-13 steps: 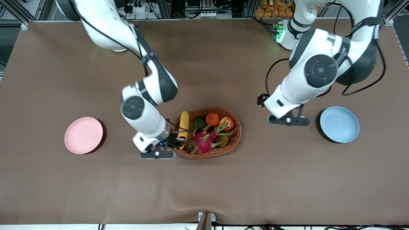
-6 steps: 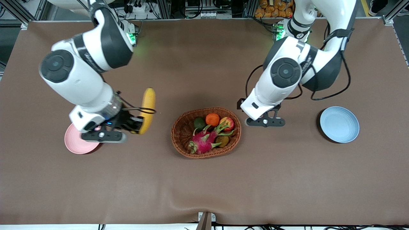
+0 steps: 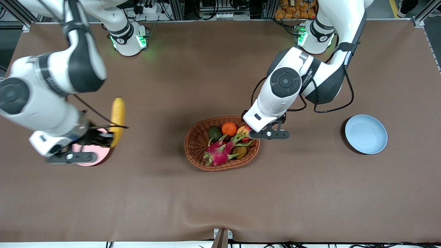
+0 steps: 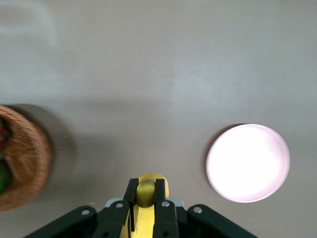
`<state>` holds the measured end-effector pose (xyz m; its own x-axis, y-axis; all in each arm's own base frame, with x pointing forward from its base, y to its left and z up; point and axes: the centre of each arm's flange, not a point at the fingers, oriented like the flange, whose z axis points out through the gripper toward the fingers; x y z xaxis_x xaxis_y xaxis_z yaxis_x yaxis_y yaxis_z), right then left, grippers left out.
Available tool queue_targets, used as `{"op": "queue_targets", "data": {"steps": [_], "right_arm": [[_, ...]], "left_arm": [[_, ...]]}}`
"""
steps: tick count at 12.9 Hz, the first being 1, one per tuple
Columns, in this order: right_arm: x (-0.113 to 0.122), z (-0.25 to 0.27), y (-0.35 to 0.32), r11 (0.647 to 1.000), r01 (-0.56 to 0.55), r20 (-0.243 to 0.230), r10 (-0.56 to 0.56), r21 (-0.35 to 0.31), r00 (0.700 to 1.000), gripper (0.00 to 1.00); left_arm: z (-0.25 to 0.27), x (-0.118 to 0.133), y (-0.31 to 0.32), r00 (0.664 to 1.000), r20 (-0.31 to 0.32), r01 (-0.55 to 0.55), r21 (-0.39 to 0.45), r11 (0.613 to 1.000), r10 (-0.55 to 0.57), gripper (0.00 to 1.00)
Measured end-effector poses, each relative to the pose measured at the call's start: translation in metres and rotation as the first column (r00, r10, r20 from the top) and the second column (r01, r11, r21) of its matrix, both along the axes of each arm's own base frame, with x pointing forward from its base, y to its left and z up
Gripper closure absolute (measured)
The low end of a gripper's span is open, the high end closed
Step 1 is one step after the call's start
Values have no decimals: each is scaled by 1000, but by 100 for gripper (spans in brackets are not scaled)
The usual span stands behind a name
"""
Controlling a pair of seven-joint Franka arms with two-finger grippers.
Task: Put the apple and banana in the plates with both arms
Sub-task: 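Carry the banana to the pink plate while the left gripper descends to the apple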
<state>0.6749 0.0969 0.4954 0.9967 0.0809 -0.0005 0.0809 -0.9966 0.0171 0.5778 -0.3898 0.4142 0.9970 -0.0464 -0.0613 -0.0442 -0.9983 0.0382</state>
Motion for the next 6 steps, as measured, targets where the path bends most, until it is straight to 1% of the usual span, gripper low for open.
{"op": "queue_targets", "data": {"steps": [2,3,6], "right_arm": [[4,-9,-68,998,-60,-17,60,1,998,84],[5,-13,-94,997,-84,-15,84,2,996,84],[12,-33,-135,990,-138,26,138,-8,990,84]], "left_arm": [[-9,-1,-13,1000,21,14,-17,1000,-14,0],[-15,-4,-21,999,26,25,-22,999,-24,0],[-22,-9,-37,998,42,57,-34,998,-56,0]]}}
